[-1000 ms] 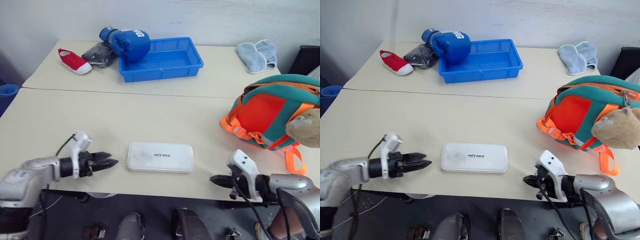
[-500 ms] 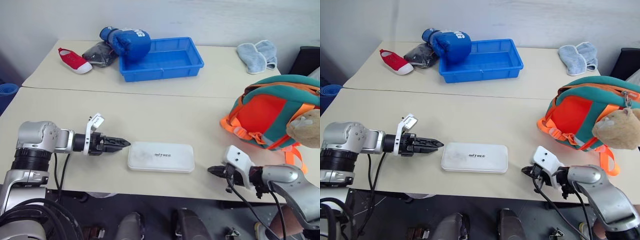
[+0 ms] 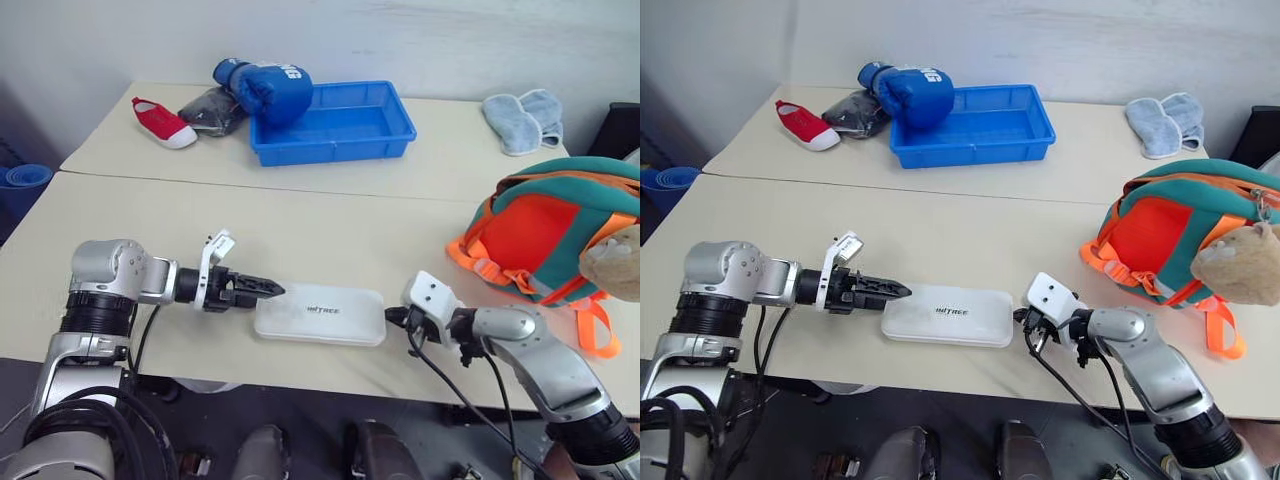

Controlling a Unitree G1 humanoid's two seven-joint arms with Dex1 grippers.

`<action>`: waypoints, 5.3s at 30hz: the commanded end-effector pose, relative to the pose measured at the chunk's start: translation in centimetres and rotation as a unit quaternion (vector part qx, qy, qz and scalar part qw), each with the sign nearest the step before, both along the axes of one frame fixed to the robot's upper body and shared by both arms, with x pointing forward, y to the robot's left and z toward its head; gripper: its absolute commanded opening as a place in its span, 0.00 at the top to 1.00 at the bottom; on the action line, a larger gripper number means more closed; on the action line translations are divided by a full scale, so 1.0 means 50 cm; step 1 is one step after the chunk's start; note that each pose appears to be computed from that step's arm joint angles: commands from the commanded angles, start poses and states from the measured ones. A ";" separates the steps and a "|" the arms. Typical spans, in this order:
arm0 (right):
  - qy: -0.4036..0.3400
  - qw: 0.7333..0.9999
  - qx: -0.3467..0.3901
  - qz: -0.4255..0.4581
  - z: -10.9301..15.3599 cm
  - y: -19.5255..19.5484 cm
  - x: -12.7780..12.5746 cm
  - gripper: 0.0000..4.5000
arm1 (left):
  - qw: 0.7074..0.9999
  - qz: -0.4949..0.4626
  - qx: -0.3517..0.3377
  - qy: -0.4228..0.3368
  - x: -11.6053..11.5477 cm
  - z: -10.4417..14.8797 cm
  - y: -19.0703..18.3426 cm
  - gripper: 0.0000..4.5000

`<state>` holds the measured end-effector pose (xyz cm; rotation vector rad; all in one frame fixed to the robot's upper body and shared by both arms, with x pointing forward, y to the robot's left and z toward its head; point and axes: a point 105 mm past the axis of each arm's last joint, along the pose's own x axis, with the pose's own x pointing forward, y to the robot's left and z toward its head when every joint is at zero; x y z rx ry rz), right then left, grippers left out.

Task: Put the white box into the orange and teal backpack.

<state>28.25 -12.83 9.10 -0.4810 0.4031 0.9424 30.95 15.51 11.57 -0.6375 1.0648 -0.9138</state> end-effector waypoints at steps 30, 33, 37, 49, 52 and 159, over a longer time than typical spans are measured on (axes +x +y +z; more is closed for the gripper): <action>-0.065 0.975 0.119 -0.176 0.059 -0.162 -0.153 0.80 | 0.930 -0.137 -0.120 -0.318 -0.043 0.091 -0.078 0.72; -0.141 0.940 0.120 -0.286 0.089 -0.250 -0.186 0.60 | 0.887 -0.172 -0.130 -0.408 -0.045 0.092 -0.087 0.72; -0.187 0.895 0.090 -0.394 0.097 -0.346 -0.252 0.30 | 0.847 -0.197 -0.144 -0.473 -0.045 0.100 -0.088 0.72; -0.229 0.912 0.132 -0.314 0.125 -0.405 -0.159 0.01 | 0.829 -0.204 -0.165 -0.495 -0.008 0.103 -0.095 0.72; -0.234 0.919 0.147 -0.282 0.133 -0.390 -0.101 0.01 | 0.835 -0.211 -0.174 -0.478 -0.015 0.100 -0.091 0.72; 0.032 0.958 0.286 -0.005 0.178 -0.041 -0.115 1.00 | 0.402 -0.430 -0.211 -0.780 -0.124 0.371 -0.288 0.01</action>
